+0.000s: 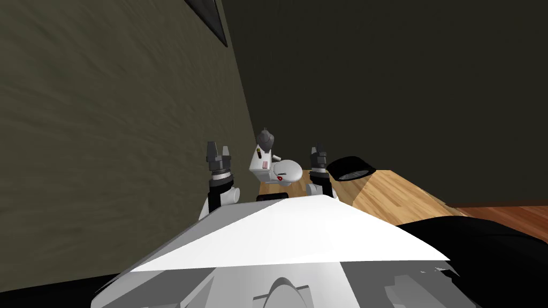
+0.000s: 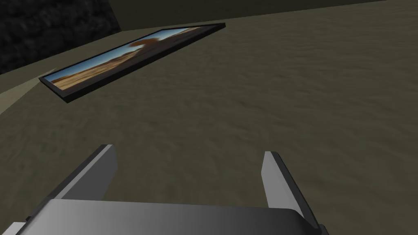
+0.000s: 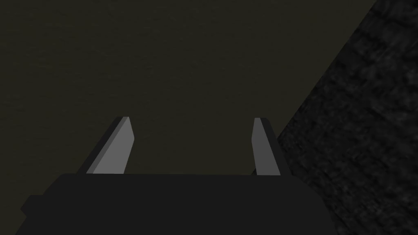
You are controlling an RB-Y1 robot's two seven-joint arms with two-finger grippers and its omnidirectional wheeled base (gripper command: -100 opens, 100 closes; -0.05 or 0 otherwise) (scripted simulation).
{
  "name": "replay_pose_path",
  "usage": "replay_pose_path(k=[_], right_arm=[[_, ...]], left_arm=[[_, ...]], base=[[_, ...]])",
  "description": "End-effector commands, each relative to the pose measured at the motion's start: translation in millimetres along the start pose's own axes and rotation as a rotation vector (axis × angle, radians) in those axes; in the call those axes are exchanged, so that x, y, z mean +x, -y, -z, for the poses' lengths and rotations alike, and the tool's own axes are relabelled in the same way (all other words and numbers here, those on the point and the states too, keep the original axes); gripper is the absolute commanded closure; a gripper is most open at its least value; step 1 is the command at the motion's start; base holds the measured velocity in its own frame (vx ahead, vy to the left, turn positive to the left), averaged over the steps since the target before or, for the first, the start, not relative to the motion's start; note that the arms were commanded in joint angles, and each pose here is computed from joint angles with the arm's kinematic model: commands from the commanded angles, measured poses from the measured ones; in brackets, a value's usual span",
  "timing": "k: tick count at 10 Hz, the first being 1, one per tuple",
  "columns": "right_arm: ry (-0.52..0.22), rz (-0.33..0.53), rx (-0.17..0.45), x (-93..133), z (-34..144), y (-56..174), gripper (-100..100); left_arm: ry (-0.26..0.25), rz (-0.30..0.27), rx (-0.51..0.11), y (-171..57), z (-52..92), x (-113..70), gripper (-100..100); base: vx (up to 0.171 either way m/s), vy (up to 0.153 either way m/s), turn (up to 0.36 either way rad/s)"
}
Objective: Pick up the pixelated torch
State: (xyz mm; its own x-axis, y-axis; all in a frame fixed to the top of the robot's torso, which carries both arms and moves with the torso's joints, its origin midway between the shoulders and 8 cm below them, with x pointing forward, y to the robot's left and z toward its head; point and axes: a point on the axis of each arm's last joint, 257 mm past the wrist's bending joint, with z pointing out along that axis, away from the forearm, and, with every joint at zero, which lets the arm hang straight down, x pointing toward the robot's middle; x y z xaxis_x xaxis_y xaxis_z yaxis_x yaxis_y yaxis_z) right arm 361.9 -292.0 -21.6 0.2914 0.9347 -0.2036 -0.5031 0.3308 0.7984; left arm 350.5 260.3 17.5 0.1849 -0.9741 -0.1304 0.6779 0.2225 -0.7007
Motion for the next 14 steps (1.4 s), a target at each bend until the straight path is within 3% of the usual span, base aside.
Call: replay_pose_path(k=[1,3,7,14], right_arm=[[0.0,0.0,0.0,0.0,0.0,0.0,0],[0.0,0.0,0.0,0.1,0.0,0.0,0],[0.0,0.0,0.0,0.1,-0.1,-0.1,0],[0.0,0.0,0.0,0.1,0.0,0.0,0]], left_arm=[[-0.045,-0.03,-0.01,-6.0,2.6,6.6,-100],[-0.082,-0.069,-0.026,-15.3,6.5,11.5,-100],[-0.164,-0.222,-0.112,-60.6,25.9,20.0,-100],[-0.252,-0.411,-0.242,-124.3,60.0,21.8,-100]], base=[[-0.016,-0.104,-0.041],[-0.054,-0.152,-0.014],[-0.091,-0.171,-0.031],[-0.056,-0.111,-0.022]])
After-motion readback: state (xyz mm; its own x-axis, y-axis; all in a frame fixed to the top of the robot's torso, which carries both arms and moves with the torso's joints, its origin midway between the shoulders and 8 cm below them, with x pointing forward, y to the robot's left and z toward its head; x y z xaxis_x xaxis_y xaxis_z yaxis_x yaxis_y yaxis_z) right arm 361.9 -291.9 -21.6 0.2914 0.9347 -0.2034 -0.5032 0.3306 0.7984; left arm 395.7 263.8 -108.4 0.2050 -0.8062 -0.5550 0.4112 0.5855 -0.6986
